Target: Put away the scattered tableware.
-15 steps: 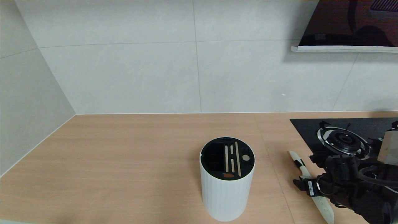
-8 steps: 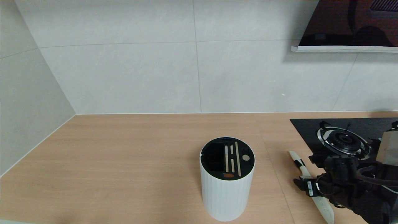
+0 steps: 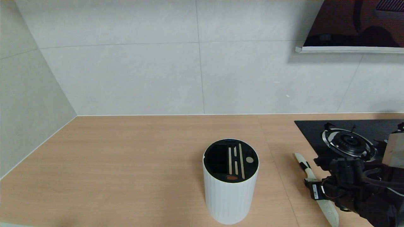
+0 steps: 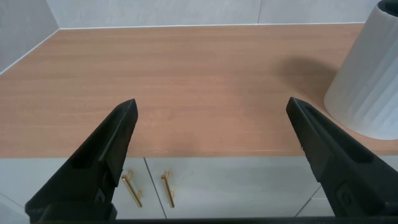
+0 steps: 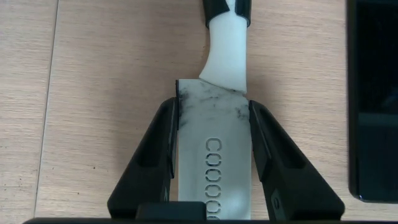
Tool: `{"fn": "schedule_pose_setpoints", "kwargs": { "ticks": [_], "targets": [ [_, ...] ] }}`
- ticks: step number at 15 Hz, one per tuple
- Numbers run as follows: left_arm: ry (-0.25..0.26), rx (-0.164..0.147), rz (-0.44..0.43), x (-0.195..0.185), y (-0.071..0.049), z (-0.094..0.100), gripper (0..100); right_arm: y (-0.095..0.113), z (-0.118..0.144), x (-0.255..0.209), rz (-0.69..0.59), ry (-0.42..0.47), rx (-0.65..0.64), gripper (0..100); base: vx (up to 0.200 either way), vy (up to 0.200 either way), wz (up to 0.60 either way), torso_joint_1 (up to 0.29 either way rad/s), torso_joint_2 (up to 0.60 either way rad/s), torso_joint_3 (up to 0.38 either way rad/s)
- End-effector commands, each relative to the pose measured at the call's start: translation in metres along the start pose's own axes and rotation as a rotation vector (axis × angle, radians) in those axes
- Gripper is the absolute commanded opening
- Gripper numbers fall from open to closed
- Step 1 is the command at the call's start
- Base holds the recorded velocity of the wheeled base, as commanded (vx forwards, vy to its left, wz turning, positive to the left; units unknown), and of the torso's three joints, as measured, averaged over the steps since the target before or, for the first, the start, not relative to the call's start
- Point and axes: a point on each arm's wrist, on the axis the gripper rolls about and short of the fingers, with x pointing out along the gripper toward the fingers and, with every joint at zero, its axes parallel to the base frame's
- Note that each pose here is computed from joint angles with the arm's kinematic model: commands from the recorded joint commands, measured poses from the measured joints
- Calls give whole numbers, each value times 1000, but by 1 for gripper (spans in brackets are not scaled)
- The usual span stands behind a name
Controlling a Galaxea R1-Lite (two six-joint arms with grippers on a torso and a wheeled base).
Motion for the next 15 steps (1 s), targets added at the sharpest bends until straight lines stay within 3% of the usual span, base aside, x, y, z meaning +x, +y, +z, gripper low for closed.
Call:
{"fn": "schedule_pose_setpoints", "kwargs": {
  "ticks": [1, 5, 15],
  "targets": [
    [0, 0, 0, 0, 0, 0, 100, 0, -1, -1, 0, 2, 0, 0, 0, 0, 0, 0, 0, 0],
    [0, 0, 0, 0, 0, 0, 100, -1, 3, -5, -1, -15, 0, 0, 0, 0, 0, 0, 0, 0],
    [0, 1, 0, 0, 0, 0, 100, 2, 54, -91, 62, -303, 17, 0, 0, 0, 0, 0, 0, 0]
  ]
}}
